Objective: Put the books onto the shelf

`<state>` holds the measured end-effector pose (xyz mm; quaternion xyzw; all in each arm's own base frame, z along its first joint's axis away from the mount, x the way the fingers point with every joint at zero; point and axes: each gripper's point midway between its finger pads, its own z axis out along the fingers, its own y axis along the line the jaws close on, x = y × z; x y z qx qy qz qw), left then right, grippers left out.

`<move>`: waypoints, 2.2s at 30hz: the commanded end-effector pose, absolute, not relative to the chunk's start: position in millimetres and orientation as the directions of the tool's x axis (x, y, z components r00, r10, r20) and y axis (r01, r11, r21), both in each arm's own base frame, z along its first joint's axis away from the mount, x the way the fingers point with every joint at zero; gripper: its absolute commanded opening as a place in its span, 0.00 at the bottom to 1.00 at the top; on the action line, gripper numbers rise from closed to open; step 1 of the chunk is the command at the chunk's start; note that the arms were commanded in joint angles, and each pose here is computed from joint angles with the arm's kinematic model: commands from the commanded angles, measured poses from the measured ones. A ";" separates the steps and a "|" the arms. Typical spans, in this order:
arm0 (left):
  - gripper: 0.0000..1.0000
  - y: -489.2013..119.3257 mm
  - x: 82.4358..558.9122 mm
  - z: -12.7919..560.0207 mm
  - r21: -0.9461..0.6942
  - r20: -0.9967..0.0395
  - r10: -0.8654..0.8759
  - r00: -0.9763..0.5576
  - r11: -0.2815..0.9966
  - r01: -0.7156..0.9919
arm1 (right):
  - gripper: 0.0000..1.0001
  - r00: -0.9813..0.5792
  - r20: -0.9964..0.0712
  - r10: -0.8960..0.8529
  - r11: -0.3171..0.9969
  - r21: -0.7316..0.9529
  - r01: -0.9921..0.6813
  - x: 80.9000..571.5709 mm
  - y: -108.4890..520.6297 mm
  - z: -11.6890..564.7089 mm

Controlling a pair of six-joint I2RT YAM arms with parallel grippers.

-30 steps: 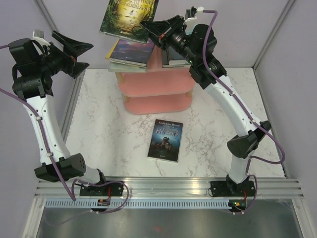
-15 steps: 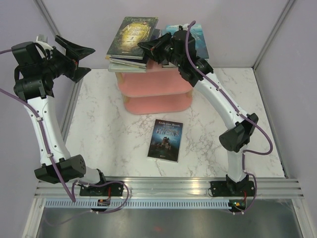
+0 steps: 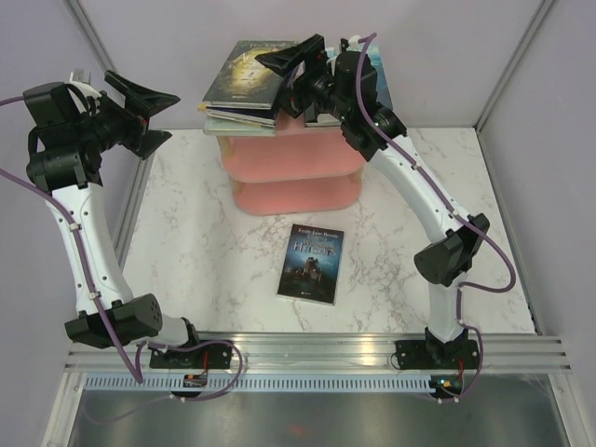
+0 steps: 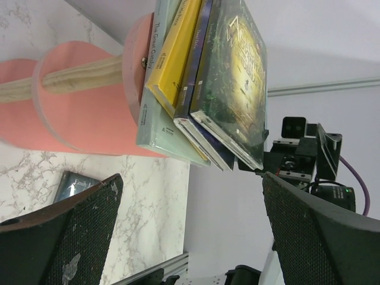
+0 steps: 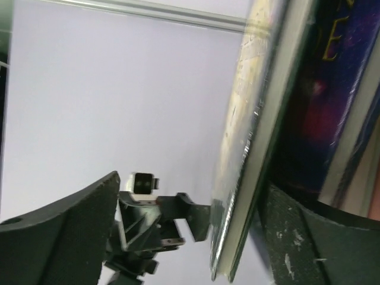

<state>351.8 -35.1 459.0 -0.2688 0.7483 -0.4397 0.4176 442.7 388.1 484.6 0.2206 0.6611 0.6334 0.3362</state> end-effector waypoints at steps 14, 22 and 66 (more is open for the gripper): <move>1.00 -38.0 338.8 463.2 -0.869 -0.423 -0.759 -0.494 0.494 -0.014 | 0.98 -0.714 -0.165 0.680 0.049 0.982 -0.181 389.5 357.6 535.0; 1.00 -37.6 337.7 460.4 -0.872 -0.416 -0.764 -0.494 0.490 -0.024 | 0.98 -0.711 -0.167 0.683 0.051 0.982 -0.181 400.7 355.3 544.2; 1.00 -115.7 238.6 288.4 -0.748 -0.422 -0.587 -0.691 0.656 -0.101 | 0.98 -0.692 -0.559 0.457 0.621 0.757 -0.201 191.8 199.8 293.6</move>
